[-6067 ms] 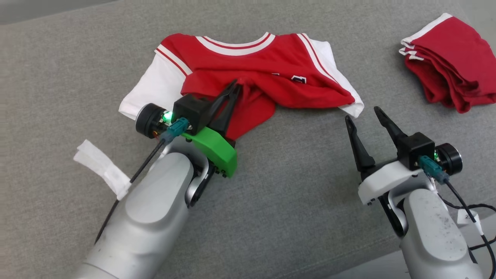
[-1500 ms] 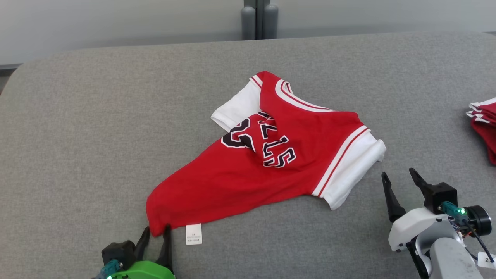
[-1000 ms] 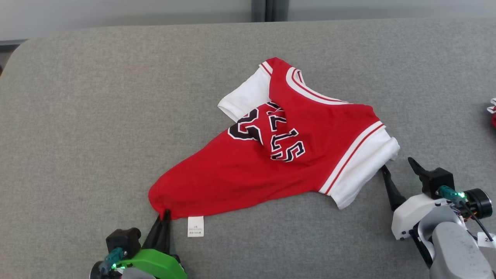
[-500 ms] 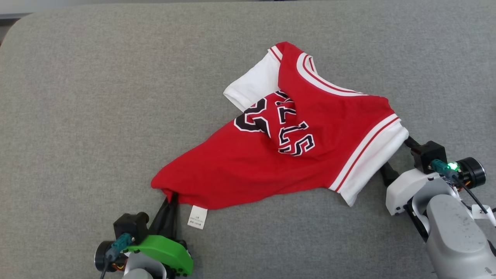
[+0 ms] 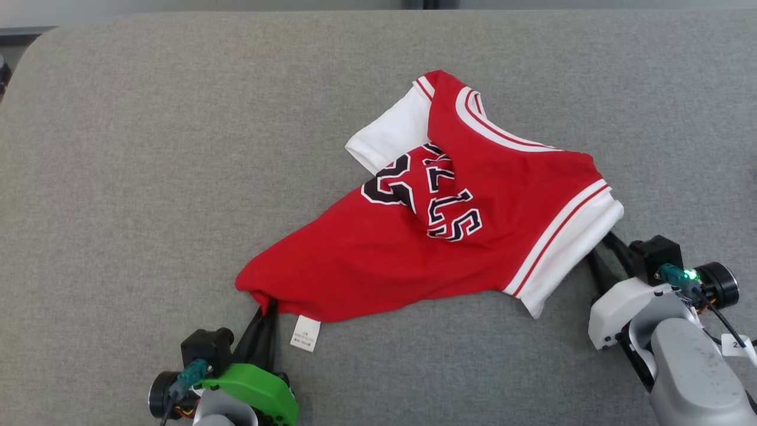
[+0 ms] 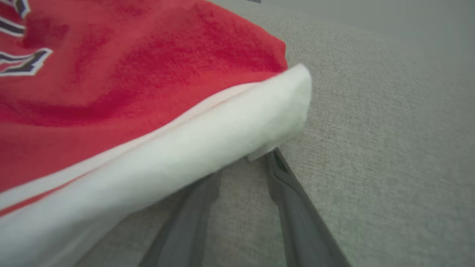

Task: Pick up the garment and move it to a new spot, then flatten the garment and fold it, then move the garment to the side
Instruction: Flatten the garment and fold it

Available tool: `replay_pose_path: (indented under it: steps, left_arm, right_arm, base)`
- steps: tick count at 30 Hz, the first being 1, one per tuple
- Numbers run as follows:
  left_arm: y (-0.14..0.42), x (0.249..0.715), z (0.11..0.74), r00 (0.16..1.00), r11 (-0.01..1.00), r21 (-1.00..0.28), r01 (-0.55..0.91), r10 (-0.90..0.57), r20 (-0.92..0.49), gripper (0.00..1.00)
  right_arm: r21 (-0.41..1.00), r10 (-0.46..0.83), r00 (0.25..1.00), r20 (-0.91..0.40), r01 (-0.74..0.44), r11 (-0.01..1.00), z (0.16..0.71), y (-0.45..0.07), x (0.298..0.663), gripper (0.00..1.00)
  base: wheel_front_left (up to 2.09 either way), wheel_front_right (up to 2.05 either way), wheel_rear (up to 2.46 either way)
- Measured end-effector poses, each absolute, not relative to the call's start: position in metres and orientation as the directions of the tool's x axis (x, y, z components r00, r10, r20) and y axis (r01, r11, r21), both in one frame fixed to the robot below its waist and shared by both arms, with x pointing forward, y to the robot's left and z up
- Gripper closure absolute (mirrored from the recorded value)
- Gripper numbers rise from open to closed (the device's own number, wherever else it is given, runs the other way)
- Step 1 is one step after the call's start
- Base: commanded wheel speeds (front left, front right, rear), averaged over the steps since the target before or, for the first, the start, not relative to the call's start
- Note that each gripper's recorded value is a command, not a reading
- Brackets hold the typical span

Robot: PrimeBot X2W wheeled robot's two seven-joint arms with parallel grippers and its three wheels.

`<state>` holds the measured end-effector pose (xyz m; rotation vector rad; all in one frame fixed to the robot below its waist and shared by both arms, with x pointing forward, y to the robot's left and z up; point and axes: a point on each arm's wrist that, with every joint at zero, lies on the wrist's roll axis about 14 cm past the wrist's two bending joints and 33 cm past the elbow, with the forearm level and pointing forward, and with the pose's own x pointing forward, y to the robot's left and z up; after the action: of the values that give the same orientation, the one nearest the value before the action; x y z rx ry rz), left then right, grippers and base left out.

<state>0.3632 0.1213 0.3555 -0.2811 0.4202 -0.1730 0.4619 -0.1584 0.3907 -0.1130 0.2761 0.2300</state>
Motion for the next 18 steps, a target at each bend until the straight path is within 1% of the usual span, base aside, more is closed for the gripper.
replay_pose_path:
  steps: [4,12,15,18]
  left_arm:
    - [0.119,0.36,0.359,0.901,0.945,-0.305,0.115,-0.229,-0.369,1.0]
    - [0.117,0.351,0.364,0.902,0.946,-0.296,0.13,-0.237,-0.361,1.0]
    - [0.118,0.349,0.371,0.911,0.947,-0.293,0.133,-0.233,-0.339,1.0]
    - [0.117,0.355,0.39,0.931,0.944,-0.293,0.15,-0.234,-0.279,1.0]
  right_arm:
    - [-0.076,0.201,0.943,-0.265,-0.228,0.971,0.398,-0.162,0.454,1.0]
    - [-0.079,0.17,0.973,-0.158,-0.184,0.98,0.436,-0.172,0.45,1.0]
    - [-0.061,0.153,0.981,-0.118,-0.161,0.985,0.449,-0.176,0.444,1.0]
    - [-0.009,0.126,0.991,-0.042,-0.127,0.992,0.472,-0.181,0.441,1.0]
  base:
    - [0.0,0.0,0.0]
    - [0.0,0.0,0.0]
    - [0.0,0.0,0.0]
    - [0.0,0.0,0.0]
